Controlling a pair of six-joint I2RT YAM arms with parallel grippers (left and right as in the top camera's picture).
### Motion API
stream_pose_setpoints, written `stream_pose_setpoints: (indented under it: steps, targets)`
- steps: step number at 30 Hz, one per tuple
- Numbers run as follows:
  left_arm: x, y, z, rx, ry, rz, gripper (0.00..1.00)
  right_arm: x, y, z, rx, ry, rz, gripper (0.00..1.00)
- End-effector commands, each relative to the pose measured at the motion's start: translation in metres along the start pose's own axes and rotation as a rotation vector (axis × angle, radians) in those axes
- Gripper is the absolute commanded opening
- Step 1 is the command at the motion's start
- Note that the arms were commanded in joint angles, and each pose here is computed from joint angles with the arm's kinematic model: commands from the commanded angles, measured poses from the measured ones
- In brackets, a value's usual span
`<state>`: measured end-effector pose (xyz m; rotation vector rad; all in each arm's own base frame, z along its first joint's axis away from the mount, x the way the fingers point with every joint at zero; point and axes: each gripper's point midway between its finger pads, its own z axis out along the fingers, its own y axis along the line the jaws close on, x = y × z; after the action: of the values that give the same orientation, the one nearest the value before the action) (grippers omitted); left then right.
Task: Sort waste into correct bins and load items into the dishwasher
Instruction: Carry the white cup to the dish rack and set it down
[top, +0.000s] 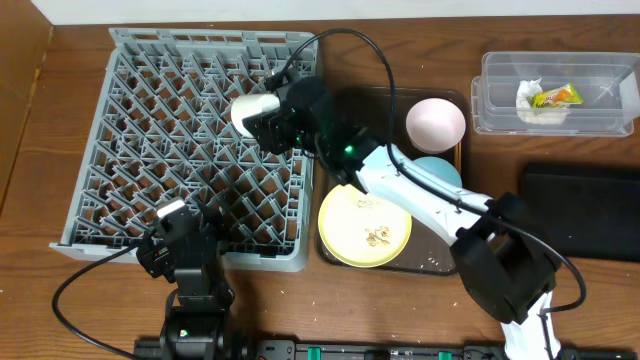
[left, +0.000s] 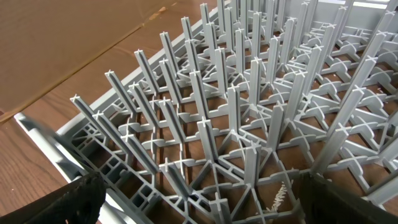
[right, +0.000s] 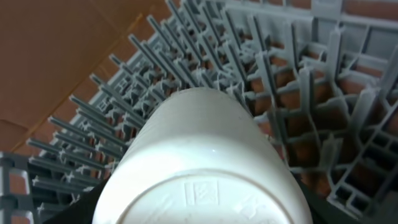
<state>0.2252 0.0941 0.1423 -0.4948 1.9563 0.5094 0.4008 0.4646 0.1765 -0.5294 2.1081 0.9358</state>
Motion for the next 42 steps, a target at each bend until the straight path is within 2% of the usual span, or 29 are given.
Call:
stream_pose_setpoints:
  steps: [1,15,18,20,24,26,33,36,42]
  targets:
    - [-0.006,0.003,-0.002,-0.011,-0.014,-0.010,1.00,0.014,0.019,0.007,-0.024,0.027,-0.013,0.53]
    - [-0.006,0.003,-0.002,-0.011,-0.014,-0.010,1.00,0.038,0.009,0.019,0.064,0.060,-0.023,0.56]
    - [-0.006,0.003,-0.002,-0.011,-0.014,-0.010,1.00,0.039,0.007,0.019,0.074,0.061,-0.024,0.59]
    - [-0.006,0.003,-0.002,-0.011,-0.014,-0.010,1.00,0.040,0.005,0.020,0.083,0.063,-0.023,0.66]
    - [-0.006,0.003,-0.002,-0.011,-0.014,-0.010,1.00,0.039,0.005,0.020,0.081,0.058,-0.024,0.90]
    - [-0.006,0.003,-0.002,-0.011,-0.014,-0.011,1.00,0.036,0.007,0.021,0.072,0.048,-0.024,0.95]
    - [-0.006,0.003,-0.002,-0.011,-0.014,-0.010,1.00,-0.001,0.010,0.011,0.083,0.023,-0.023,0.95]
    - [-0.006,0.003,-0.002,-0.011,-0.014,-0.011,1.00,-0.028,0.004,-0.002,0.118,0.025,-0.026,0.99]
    - [-0.006,0.003,-0.002,-0.011,-0.014,-0.010,1.00,-0.094,-0.050,-0.059,0.271,0.025,0.073,0.99]
